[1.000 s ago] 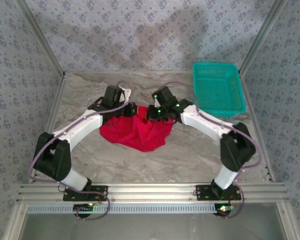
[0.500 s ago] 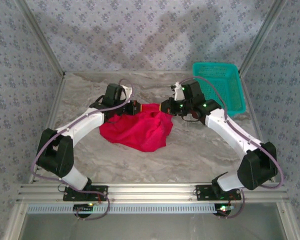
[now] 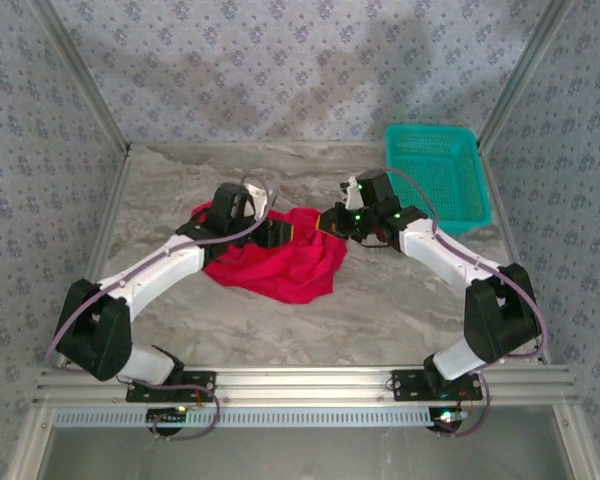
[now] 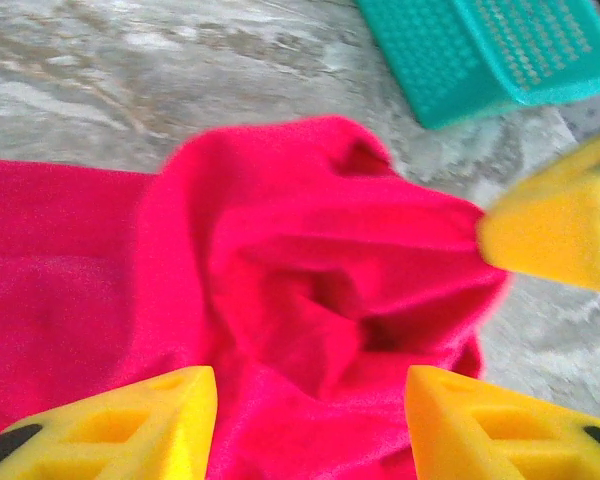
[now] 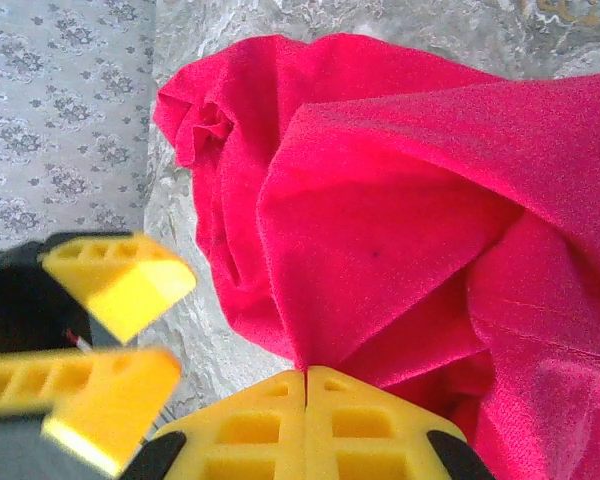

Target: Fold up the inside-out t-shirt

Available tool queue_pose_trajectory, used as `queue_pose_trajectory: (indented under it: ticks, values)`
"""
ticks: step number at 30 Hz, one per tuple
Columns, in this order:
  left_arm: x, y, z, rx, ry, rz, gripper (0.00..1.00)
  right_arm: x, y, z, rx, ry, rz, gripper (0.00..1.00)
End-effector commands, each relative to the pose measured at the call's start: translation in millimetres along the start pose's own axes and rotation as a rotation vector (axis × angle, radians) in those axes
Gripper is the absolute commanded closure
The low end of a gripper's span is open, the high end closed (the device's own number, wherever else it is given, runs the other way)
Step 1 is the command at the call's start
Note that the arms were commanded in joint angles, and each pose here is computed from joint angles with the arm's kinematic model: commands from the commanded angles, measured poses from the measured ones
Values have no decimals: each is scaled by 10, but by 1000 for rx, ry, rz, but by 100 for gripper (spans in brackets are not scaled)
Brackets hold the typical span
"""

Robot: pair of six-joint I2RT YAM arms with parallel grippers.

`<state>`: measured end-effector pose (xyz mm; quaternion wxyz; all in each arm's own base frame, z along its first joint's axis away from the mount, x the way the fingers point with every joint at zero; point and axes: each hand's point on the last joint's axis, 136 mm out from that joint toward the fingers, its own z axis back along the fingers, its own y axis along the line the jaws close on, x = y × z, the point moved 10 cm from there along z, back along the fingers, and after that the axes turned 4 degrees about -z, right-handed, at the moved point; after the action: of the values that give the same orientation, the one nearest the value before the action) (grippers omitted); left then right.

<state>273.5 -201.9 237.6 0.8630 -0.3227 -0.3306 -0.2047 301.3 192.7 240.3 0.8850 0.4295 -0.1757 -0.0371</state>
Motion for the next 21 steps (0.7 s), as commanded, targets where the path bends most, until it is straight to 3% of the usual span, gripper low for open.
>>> queue_pose_trajectory:
  ticks: [1,11,18,19,21]
  values:
    - [-13,-103,-85,-72,-23,-81,45,28,189,83,57,-20,24,100]
    - [87,-83,-398,-134,-114,-161,34,-38,345,178,73,-18,52,100]
    - [35,-103,-599,-202,-110,-141,35,-7,380,202,69,-32,48,100]
    - [23,-107,-623,-216,-114,-132,37,8,368,207,62,-38,44,100]
    - [19,-112,-659,-243,-122,-115,61,25,323,216,48,-42,33,100]
